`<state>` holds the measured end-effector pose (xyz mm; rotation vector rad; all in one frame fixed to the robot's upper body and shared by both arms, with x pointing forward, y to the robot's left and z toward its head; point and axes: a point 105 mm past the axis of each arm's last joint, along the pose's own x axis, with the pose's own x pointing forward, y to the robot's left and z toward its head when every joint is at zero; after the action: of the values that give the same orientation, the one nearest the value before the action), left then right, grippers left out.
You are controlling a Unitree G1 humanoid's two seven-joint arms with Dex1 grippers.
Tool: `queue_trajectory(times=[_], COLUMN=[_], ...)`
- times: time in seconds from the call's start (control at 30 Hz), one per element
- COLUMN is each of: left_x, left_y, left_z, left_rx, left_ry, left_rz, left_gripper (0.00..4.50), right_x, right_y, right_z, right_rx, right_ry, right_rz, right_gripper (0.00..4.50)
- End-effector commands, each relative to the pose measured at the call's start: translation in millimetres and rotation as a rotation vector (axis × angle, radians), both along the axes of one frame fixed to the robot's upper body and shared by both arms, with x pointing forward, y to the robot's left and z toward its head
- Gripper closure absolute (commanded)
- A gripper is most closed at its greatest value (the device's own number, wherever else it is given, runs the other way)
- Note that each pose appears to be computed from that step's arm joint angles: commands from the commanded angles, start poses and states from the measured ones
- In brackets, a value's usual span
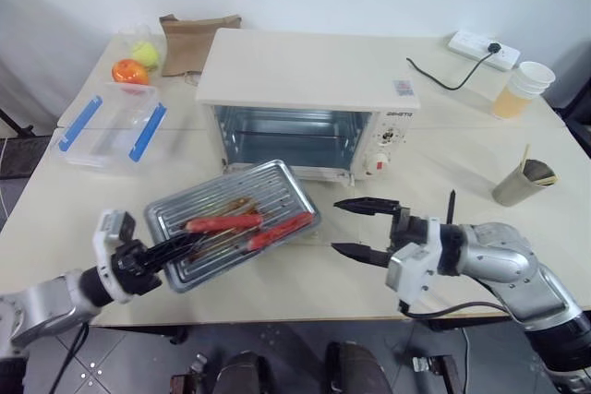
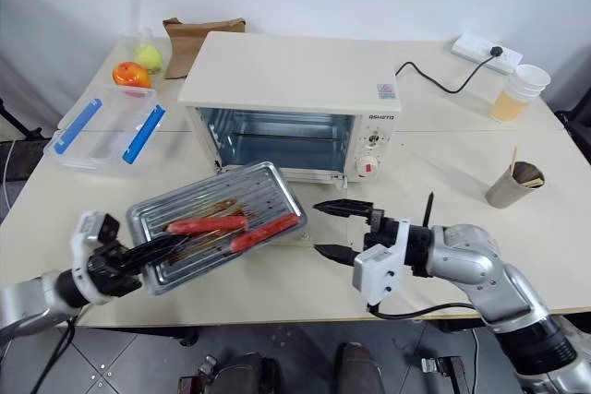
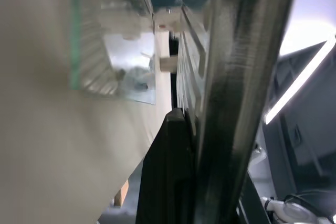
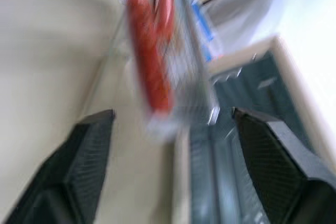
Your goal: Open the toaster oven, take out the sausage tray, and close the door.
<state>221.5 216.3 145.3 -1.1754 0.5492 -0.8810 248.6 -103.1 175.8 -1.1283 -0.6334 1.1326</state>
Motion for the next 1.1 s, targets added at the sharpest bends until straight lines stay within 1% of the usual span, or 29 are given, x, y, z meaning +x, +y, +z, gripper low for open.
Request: queue_trajectory(times=[0.03, 0.13, 0.17, 0.2, 0.23, 0.27, 0.3, 0.37, 0.4, 0.47, 0.5, 0.53, 0.57, 0.7, 0.8, 0.9, 1.03, 1.1], left_x=[-15, -41, -51, -60, -69, -74, -78, -82, -84, -85, -85, -85, -84, -75, -64, -53, -47, -45], left_y=[8, 36, 44, 50, 52, 54, 55, 55, 58, 64, 68, 72, 76, 85, 89, 90, 93, 95], left_z=[20, 9, 5, -2, -8, -11, -14, -15, -16, -19, -21, -21, -22, -22, -20, -15, -14, -15], left_rx=[-0.067, -0.139, -0.159, -0.177, -0.186, -0.194, -0.198, -0.208, -0.217, -0.234, -0.238, -0.244, -0.252, -0.27, -0.292, -0.296, -0.298, -0.297], left_ry=[-0.125, -0.132, -0.129, -0.112, -0.094, -0.085, -0.081, -0.088, -0.095, -0.103, -0.105, -0.111, -0.118, -0.132, -0.147, -0.155, -0.15, -0.144], left_rz=[0.038, 0.252, 0.327, 0.392, 0.438, 0.474, 0.506, 0.548, 0.586, 0.669, 0.718, 0.755, 0.789, 0.869, 0.896, 0.879, 0.869, 0.86], left_gripper=[4.5, 4.5, 4.5, 4.5, 4.5, 4.5, 4.5, 4.5, 4.5, 4.5, 4.5, 4.5, 4.5, 4.5, 4.5, 4.5, 4.5, 4.5], right_x=[2, 21, 26, 31, 34, 38, 40, 42, 46, 53, 54, 54, 52, 51, 60, 67, 65, 63], right_y=[-16, -45, -53, -59, -63, -66, -67, -68, -70, -74, -76, -76, -75, -70, -65, -49, -36, -29], right_z=[11, 0, -8, -11, -15, -15, -15, -19, -19, -24, -29, -34, -39, -58, -69, -67, -67, -62], right_rx=[0.05, 0.118, 0.143, 0.163, 0.178, 0.195, 0.193, 0.185, 0.213, 0.275, 0.281, 0.275, 0.267, 0.213, 0.205, 0.24, 0.257, 0.284], right_ry=[0.023, 0.158, 0.245, 0.27, 0.327, 0.337, 0.339, 0.392, 0.425, 0.533, 0.587, 0.638, 0.683, 0.784, 0.816, 0.82, 0.845, 0.854], right_rz=[-0.027, -0.142, -0.176, -0.194, -0.21, -0.217, -0.22, -0.217, -0.231, -0.258, -0.26, -0.256, -0.247, -0.226, -0.254, -0.203, -0.124, -0.082], right_gripper=[0.94, 0.94, 0.94, 1.11, 1.33, 1.54, 1.88, 2.5, 2.82, 3.55, 3.81, 4.22, 4.47, 4.47, 4.47, 4.47, 4.47, 4.47])
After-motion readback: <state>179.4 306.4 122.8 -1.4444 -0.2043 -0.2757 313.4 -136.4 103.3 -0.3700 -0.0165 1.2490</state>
